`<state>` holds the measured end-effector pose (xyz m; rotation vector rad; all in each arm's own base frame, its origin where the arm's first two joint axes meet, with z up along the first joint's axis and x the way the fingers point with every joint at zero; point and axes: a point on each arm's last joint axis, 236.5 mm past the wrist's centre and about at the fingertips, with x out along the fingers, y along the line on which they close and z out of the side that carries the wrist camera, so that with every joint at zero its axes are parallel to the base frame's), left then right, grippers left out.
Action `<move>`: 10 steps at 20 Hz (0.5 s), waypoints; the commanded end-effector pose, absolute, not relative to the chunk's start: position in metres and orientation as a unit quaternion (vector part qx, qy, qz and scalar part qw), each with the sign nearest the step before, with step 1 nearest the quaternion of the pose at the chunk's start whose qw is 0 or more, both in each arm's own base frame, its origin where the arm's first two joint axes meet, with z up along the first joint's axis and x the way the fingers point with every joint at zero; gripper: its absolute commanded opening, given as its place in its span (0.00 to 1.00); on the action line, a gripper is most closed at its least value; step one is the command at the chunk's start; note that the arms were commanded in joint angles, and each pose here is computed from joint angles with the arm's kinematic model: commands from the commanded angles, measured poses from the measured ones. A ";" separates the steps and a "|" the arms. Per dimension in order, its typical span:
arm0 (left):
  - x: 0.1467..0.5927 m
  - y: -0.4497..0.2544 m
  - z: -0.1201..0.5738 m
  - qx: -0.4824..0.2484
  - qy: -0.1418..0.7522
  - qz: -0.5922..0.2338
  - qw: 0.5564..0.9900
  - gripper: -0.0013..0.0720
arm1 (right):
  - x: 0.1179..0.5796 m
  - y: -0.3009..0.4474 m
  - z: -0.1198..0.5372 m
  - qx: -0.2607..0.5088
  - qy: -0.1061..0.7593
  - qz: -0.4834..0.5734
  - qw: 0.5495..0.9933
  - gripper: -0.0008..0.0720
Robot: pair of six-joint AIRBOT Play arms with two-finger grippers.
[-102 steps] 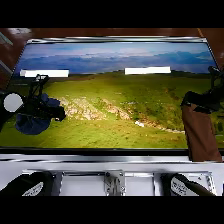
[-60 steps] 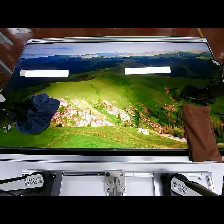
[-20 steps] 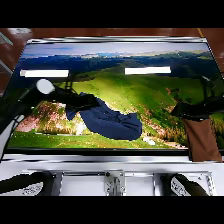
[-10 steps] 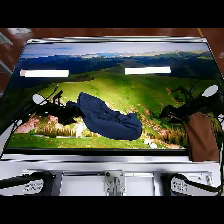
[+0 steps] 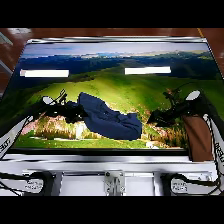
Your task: Fold the shirts.
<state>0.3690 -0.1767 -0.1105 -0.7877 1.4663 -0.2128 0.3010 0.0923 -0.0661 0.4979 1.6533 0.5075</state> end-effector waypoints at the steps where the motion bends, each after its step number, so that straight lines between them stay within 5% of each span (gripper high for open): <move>1: 0.380 -0.178 -0.109 -0.353 0.640 -0.094 0.676 0.54 | 0.302 0.135 -0.061 0.265 0.693 0.268 0.614 0.94; 2: 0.381 -0.178 -0.109 -0.353 0.639 -0.094 0.677 0.38 | 0.299 0.143 -0.064 0.267 0.694 0.272 0.611 0.94; 6: 0.380 -0.178 -0.109 -0.342 0.638 -0.104 0.682 0.07 | 0.280 0.172 -0.090 0.245 0.714 0.281 0.593 0.94; 8: 0.381 -0.178 -0.109 -0.335 0.637 -0.111 0.685 0.07 | 0.286 0.182 -0.101 0.233 0.708 0.277 0.606 0.94; 9: 0.380 -0.179 -0.108 -0.328 0.636 -0.119 0.689 0.07 | 0.288 0.185 -0.102 0.228 0.704 0.276 0.613 0.87; 10: 0.381 -0.179 -0.104 -0.320 0.632 -0.128 0.694 0.07 | 0.288 0.186 -0.102 0.224 0.703 0.280 0.615 0.52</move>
